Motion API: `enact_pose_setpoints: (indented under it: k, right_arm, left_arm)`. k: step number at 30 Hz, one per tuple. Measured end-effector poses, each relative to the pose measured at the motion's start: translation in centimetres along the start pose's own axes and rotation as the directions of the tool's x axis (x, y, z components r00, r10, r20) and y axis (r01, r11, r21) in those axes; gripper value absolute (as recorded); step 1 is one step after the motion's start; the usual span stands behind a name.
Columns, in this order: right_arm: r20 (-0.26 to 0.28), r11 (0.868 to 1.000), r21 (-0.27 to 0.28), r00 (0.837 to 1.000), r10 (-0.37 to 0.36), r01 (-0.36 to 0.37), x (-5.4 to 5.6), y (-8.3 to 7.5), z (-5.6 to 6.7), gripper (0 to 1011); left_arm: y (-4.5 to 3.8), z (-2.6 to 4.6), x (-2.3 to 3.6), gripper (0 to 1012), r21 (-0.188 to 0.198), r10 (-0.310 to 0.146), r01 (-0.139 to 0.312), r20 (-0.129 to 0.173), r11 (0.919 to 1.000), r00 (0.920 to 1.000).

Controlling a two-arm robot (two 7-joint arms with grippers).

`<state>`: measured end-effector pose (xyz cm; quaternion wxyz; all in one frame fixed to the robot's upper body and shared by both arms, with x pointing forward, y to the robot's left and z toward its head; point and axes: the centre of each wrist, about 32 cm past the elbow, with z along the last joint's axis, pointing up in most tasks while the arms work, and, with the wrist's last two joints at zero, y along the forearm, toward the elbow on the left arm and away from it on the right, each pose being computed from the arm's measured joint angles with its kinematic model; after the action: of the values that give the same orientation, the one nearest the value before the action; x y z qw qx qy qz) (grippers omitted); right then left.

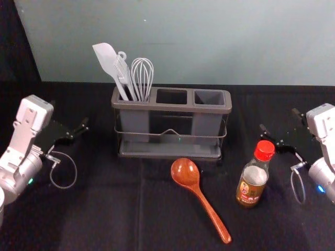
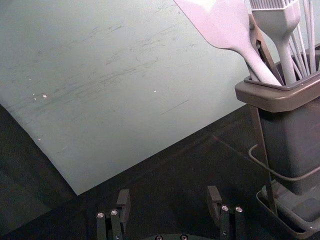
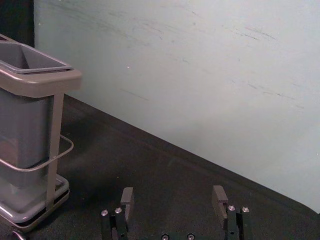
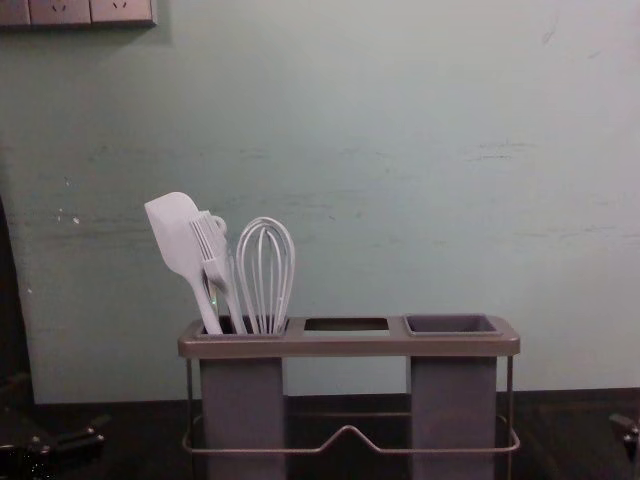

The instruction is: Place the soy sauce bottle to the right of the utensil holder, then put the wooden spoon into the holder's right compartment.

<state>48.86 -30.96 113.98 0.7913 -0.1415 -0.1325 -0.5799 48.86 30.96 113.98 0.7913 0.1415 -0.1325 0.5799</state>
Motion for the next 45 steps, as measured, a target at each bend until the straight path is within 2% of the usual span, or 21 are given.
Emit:
enact_pose_setpoints:
  k: [45]
  right_arm:
    - [0.0,1.0,0.0,1.0,0.0,0.0,0.0,0.0,0.0,1002]
  left_arm:
    - [0.0,0.0,0.0,1005,0.0,0.0,0.0,0.0,1.0,1.0]
